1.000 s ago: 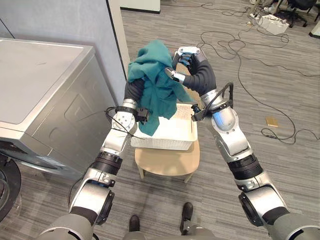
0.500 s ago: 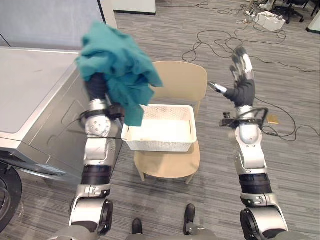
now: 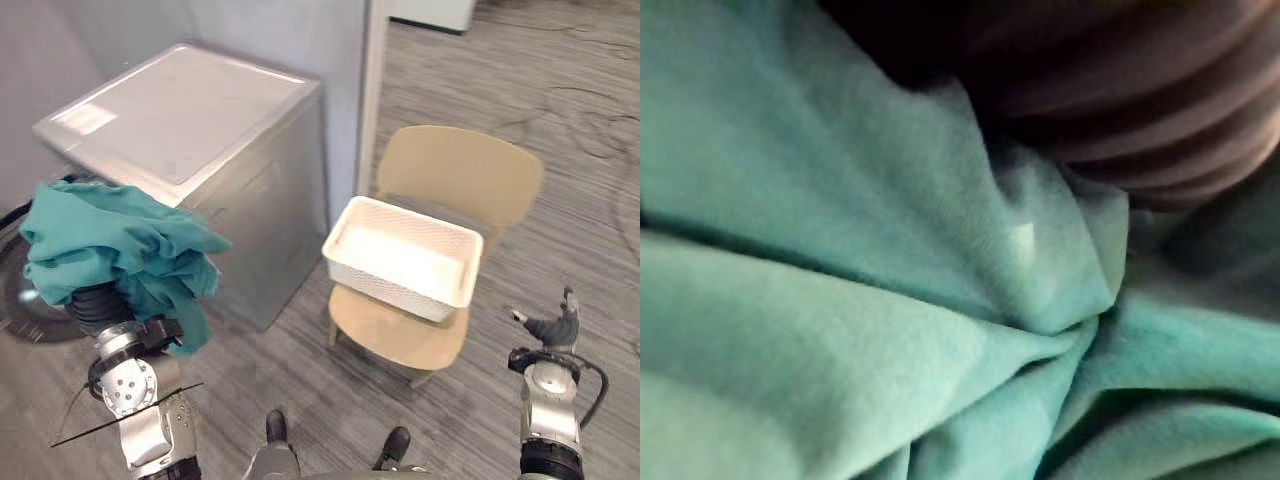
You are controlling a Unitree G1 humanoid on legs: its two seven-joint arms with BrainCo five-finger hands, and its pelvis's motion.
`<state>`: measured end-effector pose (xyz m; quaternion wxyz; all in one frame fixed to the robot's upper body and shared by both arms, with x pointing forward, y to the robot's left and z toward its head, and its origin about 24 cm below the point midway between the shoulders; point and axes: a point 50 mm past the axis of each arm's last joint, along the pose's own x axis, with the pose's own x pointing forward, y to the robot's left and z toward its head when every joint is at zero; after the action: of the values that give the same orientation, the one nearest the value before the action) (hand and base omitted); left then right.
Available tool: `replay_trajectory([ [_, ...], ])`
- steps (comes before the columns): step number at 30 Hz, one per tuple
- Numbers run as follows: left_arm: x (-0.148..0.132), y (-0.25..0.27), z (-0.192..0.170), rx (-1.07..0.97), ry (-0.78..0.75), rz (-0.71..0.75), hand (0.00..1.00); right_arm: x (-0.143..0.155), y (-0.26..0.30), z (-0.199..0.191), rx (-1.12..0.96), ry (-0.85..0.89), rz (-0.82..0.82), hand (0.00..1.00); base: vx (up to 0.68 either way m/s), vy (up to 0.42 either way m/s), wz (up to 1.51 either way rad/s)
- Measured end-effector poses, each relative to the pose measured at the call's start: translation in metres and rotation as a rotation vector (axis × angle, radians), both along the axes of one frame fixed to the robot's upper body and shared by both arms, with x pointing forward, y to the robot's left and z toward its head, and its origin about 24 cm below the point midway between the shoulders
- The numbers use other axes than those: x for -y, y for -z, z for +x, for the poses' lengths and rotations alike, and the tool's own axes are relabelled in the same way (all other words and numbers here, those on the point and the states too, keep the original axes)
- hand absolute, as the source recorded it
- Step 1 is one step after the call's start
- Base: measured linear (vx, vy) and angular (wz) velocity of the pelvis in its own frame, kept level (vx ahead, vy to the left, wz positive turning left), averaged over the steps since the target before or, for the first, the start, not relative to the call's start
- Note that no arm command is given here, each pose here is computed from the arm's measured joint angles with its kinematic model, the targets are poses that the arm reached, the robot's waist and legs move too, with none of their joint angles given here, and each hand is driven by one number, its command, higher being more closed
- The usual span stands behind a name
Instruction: Pick up the laundry basket with both hands and put the clothes into the washing machine.
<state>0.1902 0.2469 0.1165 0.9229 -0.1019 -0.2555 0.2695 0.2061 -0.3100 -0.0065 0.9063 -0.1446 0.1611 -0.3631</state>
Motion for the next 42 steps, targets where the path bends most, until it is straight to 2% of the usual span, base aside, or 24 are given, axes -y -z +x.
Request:
replay_trajectory([
  [2, 0.014, 0.002, 0.001, -0.003, 0.086, 0.012, 1.0, 0.009, 0.019, -0.026, -0.103, 0.029, 0.006, 0.0, 0.01, 0.255, 0.93],
  [7, 0.037, 0.002, 0.011, -0.002, 0.229, 0.021, 1.0, 0.025, 0.076, -0.104, -0.442, 0.148, 0.146, 0.0, -0.07, 0.361, 1.26],
  [10, 0.038, 0.017, 0.013, -0.071, 0.257, 0.007, 1.0, 0.015, 0.103, -0.143, -0.629, 0.133, 0.241, 0.0, -0.09, 0.594, 1.25],
  [12, 0.041, 0.031, 0.008, -0.143, 0.27, -0.018, 1.0, 0.016, 0.105, -0.166, -0.678, 0.142, 0.251, 0.0, -0.04, 0.535, 1.27],
  [15, 0.044, 0.033, 0.002, -0.175, 0.304, 0.017, 1.0, -0.011, 0.117, -0.178, -0.698, 0.108, 0.316, 0.0, 0.03, 0.25, 0.95],
  [17, 0.056, 0.033, 0.005, -0.175, 0.371, 0.028, 1.0, -0.036, 0.127, -0.188, -0.733, 0.075, 0.375, 0.0, 0.09, 0.113, 0.84],
  [21, 0.086, 0.034, 0.017, -0.162, 0.502, 0.006, 1.0, -0.081, 0.144, -0.194, -0.759, 0.013, 0.525, 0.0, 0.24, -0.056, 0.99],
  [25, 0.112, 0.033, 0.028, -0.146, 0.613, -0.01, 1.0, -0.081, 0.149, -0.191, -0.739, 0.054, 0.581, 0.0, 0.37, -0.251, 1.46],
  [28, 0.123, 0.033, 0.026, -0.135, 0.643, -0.053, 1.0, -0.06, 0.142, -0.17, -0.702, 0.007, 0.498, 0.0, 0.52, -0.304, 0.76],
  [30, 0.122, 0.033, 0.026, -0.132, 0.646, -0.051, 1.0, -0.056, 0.14, -0.164, -0.683, -0.005, 0.478, 0.0, 0.45, -0.216, -0.17],
  [35, 0.102, 0.043, 0.019, -0.168, 0.571, -0.089, 1.0, -0.092, 0.139, -0.11, -0.642, -0.223, 0.438, 0.0, 0.39, -0.1, -1.17],
  [42, 0.09, 0.063, 0.012, -0.267, 0.517, -0.106, 1.0, -0.135, 0.141, -0.08, -0.668, -0.465, 0.399, 0.0, 0.38, 0.26, -1.67],
])
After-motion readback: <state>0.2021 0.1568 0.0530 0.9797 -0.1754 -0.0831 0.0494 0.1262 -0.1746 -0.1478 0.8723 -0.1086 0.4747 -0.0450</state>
